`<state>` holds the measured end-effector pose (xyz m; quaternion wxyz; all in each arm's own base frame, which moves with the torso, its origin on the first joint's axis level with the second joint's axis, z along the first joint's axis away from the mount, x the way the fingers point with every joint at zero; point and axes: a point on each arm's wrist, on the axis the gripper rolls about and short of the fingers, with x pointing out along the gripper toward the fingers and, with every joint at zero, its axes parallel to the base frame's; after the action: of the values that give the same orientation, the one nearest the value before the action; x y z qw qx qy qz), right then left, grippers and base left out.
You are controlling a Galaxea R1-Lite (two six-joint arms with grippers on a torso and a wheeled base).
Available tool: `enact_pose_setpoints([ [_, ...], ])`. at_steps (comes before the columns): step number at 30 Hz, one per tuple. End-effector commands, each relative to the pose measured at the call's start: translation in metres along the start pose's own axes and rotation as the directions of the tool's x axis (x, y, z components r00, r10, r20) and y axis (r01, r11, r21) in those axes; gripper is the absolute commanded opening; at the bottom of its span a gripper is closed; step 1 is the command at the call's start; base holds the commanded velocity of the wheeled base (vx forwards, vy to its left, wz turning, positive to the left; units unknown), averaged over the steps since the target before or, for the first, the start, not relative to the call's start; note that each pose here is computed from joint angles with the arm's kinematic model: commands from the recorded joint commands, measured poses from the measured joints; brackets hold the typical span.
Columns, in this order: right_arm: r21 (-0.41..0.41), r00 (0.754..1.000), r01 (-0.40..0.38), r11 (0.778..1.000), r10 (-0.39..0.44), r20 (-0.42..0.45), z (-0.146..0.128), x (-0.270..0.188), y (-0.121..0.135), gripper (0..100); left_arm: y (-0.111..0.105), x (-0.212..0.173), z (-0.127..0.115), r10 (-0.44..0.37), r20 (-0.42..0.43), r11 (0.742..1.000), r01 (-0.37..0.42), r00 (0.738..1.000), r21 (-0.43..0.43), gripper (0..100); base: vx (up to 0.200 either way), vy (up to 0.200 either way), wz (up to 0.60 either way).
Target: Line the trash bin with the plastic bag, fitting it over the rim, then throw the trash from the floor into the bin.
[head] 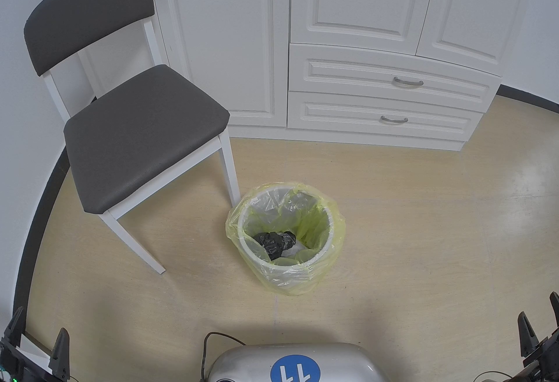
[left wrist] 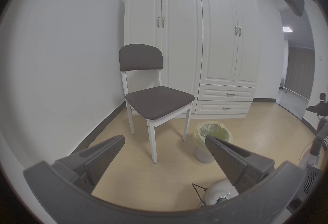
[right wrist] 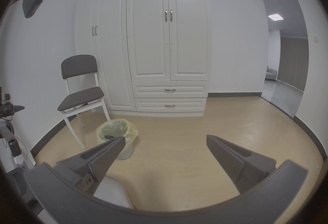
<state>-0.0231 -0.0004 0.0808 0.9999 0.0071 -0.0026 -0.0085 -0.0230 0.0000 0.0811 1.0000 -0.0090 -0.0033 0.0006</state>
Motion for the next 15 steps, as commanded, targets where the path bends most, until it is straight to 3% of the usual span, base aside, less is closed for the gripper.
enact_pose_setpoints([
  [1,-0.002,1.0,0.001,1.0,-0.001,-0.005,-0.0052,0.0004,0.0,100,-0.0005,0.0002,-0.0055,-0.029,-0.006,0.998,0.029,1.0,0.049,100,0.0,0.0,0.0],
  [15,0.001,1.0,-0.003,1.0,0.003,-0.004,-0.0052,0.0002,0.0,100,-0.0006,0.0002,-0.0055,-0.029,-0.006,0.999,0.029,1.0,0.024,100,0.0,0.0,0.0],
])
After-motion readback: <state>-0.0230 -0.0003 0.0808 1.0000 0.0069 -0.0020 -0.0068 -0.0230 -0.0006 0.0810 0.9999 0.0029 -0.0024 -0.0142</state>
